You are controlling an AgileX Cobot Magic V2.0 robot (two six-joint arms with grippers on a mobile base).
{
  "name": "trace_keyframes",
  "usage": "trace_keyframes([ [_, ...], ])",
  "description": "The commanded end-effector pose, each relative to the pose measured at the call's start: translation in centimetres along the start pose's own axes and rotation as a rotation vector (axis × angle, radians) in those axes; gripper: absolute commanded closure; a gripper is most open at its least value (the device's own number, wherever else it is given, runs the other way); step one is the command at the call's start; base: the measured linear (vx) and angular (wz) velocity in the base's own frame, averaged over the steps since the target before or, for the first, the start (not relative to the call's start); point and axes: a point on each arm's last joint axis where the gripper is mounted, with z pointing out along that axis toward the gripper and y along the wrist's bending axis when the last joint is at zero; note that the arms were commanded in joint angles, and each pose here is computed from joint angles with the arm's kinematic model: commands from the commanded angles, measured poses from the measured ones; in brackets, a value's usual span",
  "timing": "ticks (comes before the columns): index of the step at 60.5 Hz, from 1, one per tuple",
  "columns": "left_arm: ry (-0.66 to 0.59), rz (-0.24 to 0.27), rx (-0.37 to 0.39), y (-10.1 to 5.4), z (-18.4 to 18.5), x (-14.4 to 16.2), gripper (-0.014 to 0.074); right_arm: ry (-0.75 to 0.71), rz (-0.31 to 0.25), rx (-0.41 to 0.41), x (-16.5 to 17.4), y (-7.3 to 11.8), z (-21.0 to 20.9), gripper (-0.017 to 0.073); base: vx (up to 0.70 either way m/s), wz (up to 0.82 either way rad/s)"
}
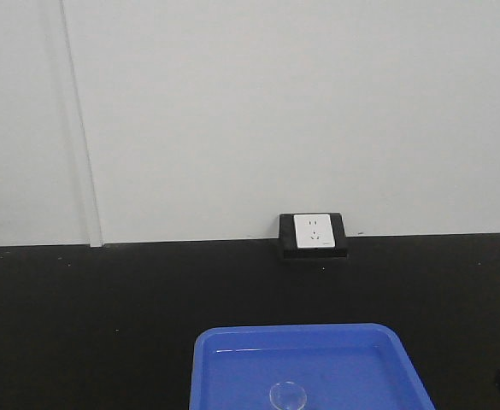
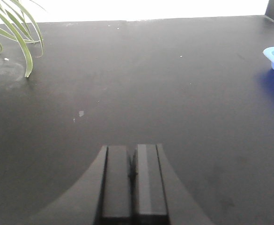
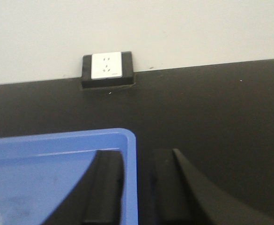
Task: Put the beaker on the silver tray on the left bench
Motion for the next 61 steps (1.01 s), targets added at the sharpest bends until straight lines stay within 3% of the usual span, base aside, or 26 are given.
trace_keyframes([
  [1,-0.065,-0.008,0.000,0.0,0.2,-0.1,0.0592,-0.152,0.031,0.020,-1.8,-0.2,0.8,0.0165,0.00,0.00],
  [9,-0.065,-0.008,0.000,0.0,0.2,-0.1,0.0592,-0.173,0.050,0.048,-1.2,-0.5,2.1,0.0064,0.00,0.00],
  [14,-0.065,-0.008,0.000,0.0,0.2,-0.1,0.0592,-0.188,0.016,0.028,-0.8,-0.4,2.8,0.0044,0.00,0.00],
  [17,-0.065,-0.008,0.000,0.0,0.2,-0.1,0.0592,-0.177,-0.053,-0.036,-0.5,0.2,3.2,0.0043,0.00,0.00],
  [26,-0.065,-0.008,0.000,0.0,0.2,-0.1,0.0592,-0.095,-0.375,-0.403,1.2,3.8,4.6,0.0043,0.00,0.00],
  [31,-0.065,-0.008,0.000,0.0,0.2,-0.1,0.0592,-0.068,-0.466,-0.538,1.9,5.5,5.5,0.0043,0.00,0.00],
  [43,-0.065,-0.008,0.000,0.0,0.2,-0.1,0.0592,0.011,-0.438,-0.661,3.6,9.3,8.1,0.0034,0.00,0.00],
  [51,-0.065,-0.008,0.000,0.0,0.2,-0.1,0.0592,0.050,-0.394,-0.642,4.6,10.0,9.3,0.0027,0.00,0.00],
  [61,-0.065,-0.008,0.000,0.0,0.2,-0.1,0.0592,0.089,-0.398,-0.653,5.7,10.2,10.4,0.0027,0.00,0.00],
])
